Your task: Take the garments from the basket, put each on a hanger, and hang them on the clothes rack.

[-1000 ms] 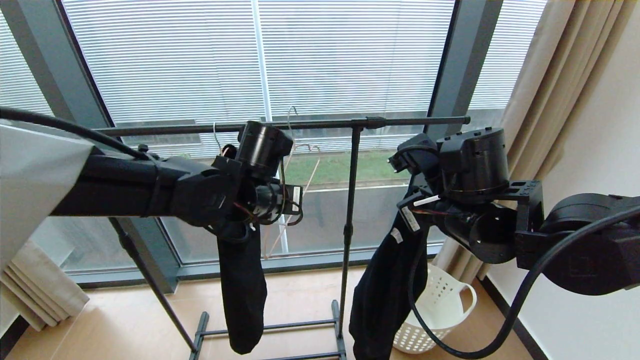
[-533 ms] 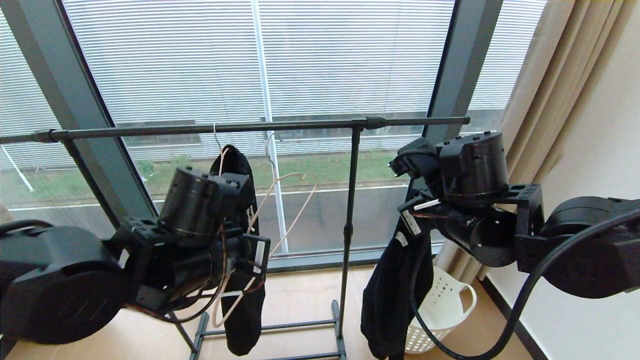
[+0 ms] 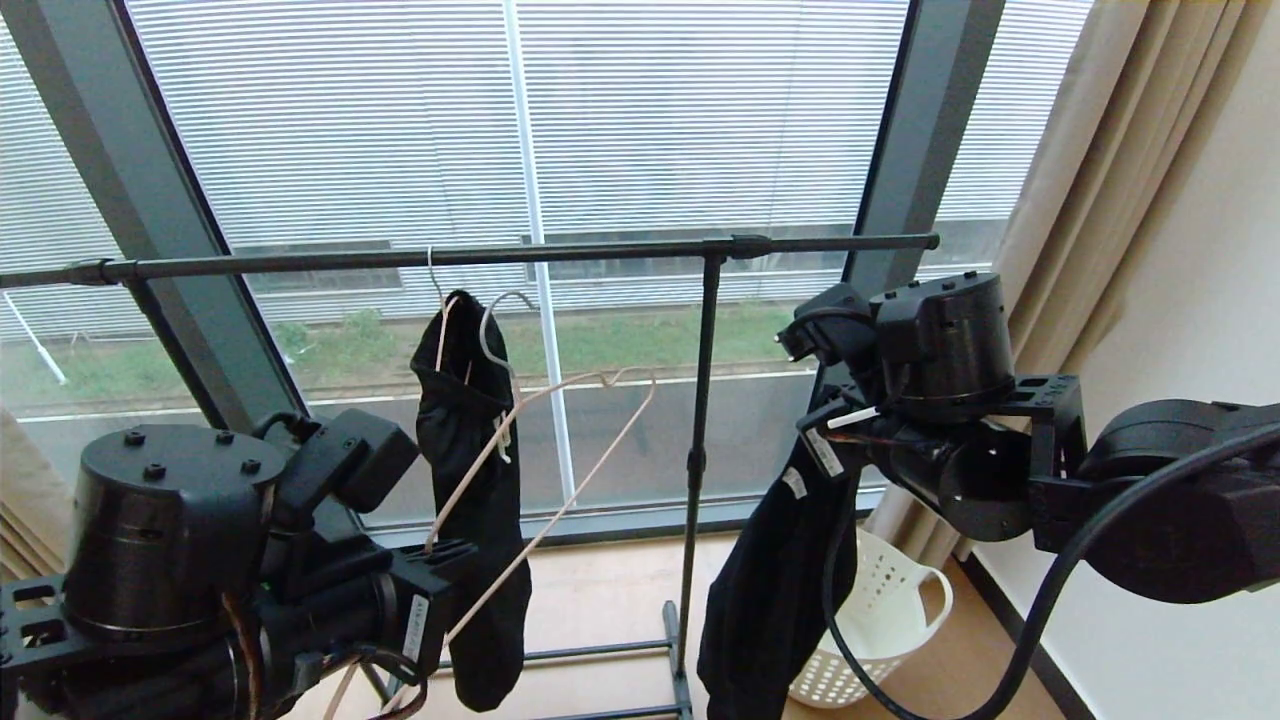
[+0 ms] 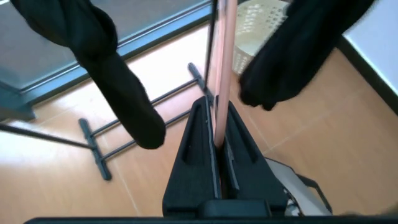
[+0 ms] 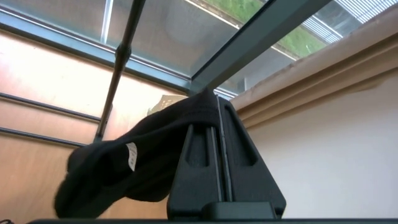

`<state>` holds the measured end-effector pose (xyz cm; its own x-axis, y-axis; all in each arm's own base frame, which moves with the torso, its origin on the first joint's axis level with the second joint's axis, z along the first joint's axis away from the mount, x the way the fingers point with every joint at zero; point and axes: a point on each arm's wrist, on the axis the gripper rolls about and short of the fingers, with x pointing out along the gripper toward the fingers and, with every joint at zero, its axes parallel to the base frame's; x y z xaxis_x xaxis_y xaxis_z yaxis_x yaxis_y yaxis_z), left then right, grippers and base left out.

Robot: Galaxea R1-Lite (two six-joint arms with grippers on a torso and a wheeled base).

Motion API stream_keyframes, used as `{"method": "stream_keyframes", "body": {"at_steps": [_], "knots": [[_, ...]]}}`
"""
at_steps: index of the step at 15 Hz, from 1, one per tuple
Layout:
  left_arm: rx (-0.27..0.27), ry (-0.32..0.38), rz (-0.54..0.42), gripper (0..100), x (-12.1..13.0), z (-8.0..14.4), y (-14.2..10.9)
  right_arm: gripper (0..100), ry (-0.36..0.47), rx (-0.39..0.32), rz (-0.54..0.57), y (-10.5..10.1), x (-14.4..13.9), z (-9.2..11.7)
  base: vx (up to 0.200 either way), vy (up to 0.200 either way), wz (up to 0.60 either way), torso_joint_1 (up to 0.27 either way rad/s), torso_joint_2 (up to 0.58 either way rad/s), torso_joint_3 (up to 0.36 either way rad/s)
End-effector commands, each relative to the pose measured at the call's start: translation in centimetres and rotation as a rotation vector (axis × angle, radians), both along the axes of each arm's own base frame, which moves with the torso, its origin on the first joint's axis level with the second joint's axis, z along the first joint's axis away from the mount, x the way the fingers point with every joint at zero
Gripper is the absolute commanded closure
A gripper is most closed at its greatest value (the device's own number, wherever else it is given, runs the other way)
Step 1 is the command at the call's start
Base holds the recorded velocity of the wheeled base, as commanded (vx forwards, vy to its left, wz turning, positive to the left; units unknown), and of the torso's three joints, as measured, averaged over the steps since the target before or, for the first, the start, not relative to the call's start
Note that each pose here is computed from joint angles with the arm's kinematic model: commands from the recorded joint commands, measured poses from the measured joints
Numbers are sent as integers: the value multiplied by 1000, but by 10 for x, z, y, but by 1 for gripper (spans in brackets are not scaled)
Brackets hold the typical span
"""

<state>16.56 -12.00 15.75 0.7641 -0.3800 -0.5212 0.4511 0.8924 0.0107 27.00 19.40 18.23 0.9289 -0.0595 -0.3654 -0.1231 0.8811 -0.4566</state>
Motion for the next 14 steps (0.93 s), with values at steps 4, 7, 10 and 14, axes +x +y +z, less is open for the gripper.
{"method": "stream_keyframes", "body": {"at_steps": [4, 7, 10, 14], "knots": [[5, 13, -53, 100, -3, -8, 8, 100, -47, -13, -76, 9, 14, -15, 0, 0, 0, 0, 0, 0], [-22, 21, -133, 100, -6, -12, 11, 100, -87, -15, -94, 12, 18, -18, 0, 0, 0, 0, 0, 0], [-37, -2, -143, 100, -7, -16, 11, 100, -95, -6, -92, 10, 15, -13, 0, 0, 0, 0, 0, 0], [0, -25, -267, 100, -16, -28, 14, 100, -116, 20, -81, 12, 19, -9, 0, 0, 0, 0, 0, 0]]}}
